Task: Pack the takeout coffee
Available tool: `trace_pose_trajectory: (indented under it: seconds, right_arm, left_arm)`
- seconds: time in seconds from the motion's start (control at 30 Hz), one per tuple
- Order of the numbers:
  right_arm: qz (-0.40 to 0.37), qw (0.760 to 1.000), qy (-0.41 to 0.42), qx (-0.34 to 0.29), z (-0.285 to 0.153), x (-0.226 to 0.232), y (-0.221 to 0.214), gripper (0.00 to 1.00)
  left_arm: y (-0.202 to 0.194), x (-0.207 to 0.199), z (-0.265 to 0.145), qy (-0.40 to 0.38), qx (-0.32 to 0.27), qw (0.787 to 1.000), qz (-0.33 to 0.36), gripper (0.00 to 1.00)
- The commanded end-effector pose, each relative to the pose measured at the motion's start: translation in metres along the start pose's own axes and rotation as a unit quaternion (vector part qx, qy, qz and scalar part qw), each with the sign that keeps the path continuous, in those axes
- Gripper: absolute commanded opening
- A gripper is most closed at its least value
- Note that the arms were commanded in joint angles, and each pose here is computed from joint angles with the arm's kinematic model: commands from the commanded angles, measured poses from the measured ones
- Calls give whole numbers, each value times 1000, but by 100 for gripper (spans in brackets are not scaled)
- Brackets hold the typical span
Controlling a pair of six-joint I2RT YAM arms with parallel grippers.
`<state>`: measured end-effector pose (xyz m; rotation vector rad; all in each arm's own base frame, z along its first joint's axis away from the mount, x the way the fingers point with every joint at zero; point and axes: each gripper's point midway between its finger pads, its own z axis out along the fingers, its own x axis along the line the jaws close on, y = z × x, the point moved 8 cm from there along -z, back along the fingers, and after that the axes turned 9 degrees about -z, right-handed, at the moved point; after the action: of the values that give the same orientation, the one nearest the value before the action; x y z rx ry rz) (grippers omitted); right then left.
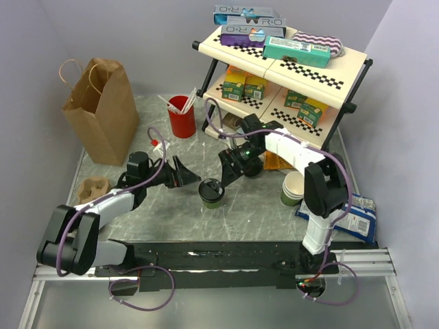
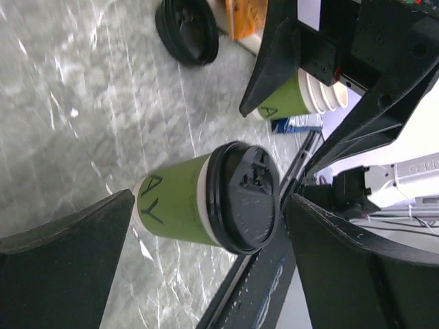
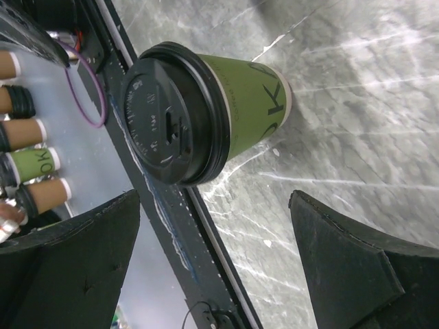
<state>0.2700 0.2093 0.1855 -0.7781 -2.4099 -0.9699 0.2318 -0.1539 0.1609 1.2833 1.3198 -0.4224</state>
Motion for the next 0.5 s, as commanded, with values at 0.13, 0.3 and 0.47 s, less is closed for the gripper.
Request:
trace_pose_trajectory:
  seconds: [0.13, 0.3, 0.47]
  right_arm:
    - [-12, 998, 64, 14, 24, -1, -4, 95]
    - [-11, 995, 97, 4, 29, -1, -4, 95]
    - [-6, 993, 119, 3, 34, -1, -6, 95]
  left_arm:
    - [-7, 5, 6, -38, 27, 998, -34, 99]
    - [-8, 12, 12, -49, 39, 997, -48, 100]
    - [-6, 18, 20, -56, 48, 995, -66, 99]
